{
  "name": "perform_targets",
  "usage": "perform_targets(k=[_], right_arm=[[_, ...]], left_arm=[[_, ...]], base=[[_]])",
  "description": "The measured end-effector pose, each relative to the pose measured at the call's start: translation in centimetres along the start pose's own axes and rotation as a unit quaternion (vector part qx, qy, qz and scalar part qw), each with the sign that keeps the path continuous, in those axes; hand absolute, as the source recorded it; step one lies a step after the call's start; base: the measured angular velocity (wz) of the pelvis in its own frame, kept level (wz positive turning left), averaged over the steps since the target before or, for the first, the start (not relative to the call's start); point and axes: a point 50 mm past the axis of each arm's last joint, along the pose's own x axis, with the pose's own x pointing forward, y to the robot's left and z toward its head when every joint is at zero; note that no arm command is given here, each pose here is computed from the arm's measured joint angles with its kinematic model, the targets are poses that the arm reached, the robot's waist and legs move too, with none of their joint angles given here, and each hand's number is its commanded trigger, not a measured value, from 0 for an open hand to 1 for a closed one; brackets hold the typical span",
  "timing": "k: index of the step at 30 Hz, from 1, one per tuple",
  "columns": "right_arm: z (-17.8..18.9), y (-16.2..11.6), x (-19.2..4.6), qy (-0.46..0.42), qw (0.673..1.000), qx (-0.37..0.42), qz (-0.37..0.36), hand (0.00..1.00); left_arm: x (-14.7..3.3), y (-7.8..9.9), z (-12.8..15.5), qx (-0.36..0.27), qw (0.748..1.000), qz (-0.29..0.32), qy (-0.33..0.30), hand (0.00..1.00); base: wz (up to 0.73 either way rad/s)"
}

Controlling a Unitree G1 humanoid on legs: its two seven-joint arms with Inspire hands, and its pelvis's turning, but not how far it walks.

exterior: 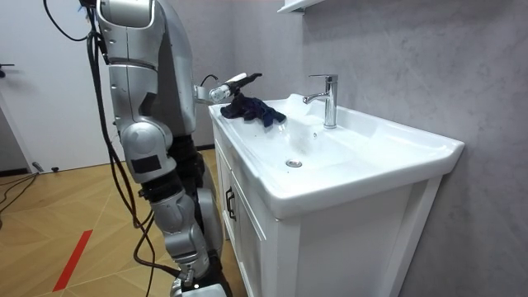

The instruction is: Wipe basin

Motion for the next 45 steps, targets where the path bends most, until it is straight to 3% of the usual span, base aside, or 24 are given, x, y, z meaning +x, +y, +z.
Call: perform_targets(k=[10,16,22,27,34,39,45], right_arm=[[-0.6,0.8,0.0,-0.002,0.999,0.028,0.014,0.0],[-0.8,1.1,0.1,0.001,0.999,0.037,0.015,0.0],[-1.0,1.1,0.1,0.007,0.999,0.046,0.005,0.0],[-0.6,1.2,0.2,0.003,0.999,0.043,0.007,0.0],[-1.5,1.0,0.0,0.015,0.999,0.051,0.009,0.0],[-2.1,1.2,0.0,0.022,0.998,0.05,0.008,0.0],[-2.1,1.3,0.0,0.026,0.998,0.062,0.012,0.0]], left_arm=[[1.3,2.2,2.5,-0.043,0.995,0.067,-0.052,0.0],[1.7,2.5,2.9,-0.103,0.991,0.075,-0.038,0.0],[2.1,2.5,2.7,-0.202,0.977,0.072,0.014,0.0],[2.6,3.0,2.9,-0.24,0.966,0.093,0.022,0.0],[3.1,4.2,1.0,-0.356,0.921,0.123,0.102,0.0],[2.5,4.1,-1.0,-0.358,0.913,0.132,0.145,0.0],[0.9,1.8,-3.3,-0.344,0.912,0.08,0.21,0.0]], base=[[0.0],[0.0],[-0.01],[0.0],[-0.02],[-0.06],[0.0]])
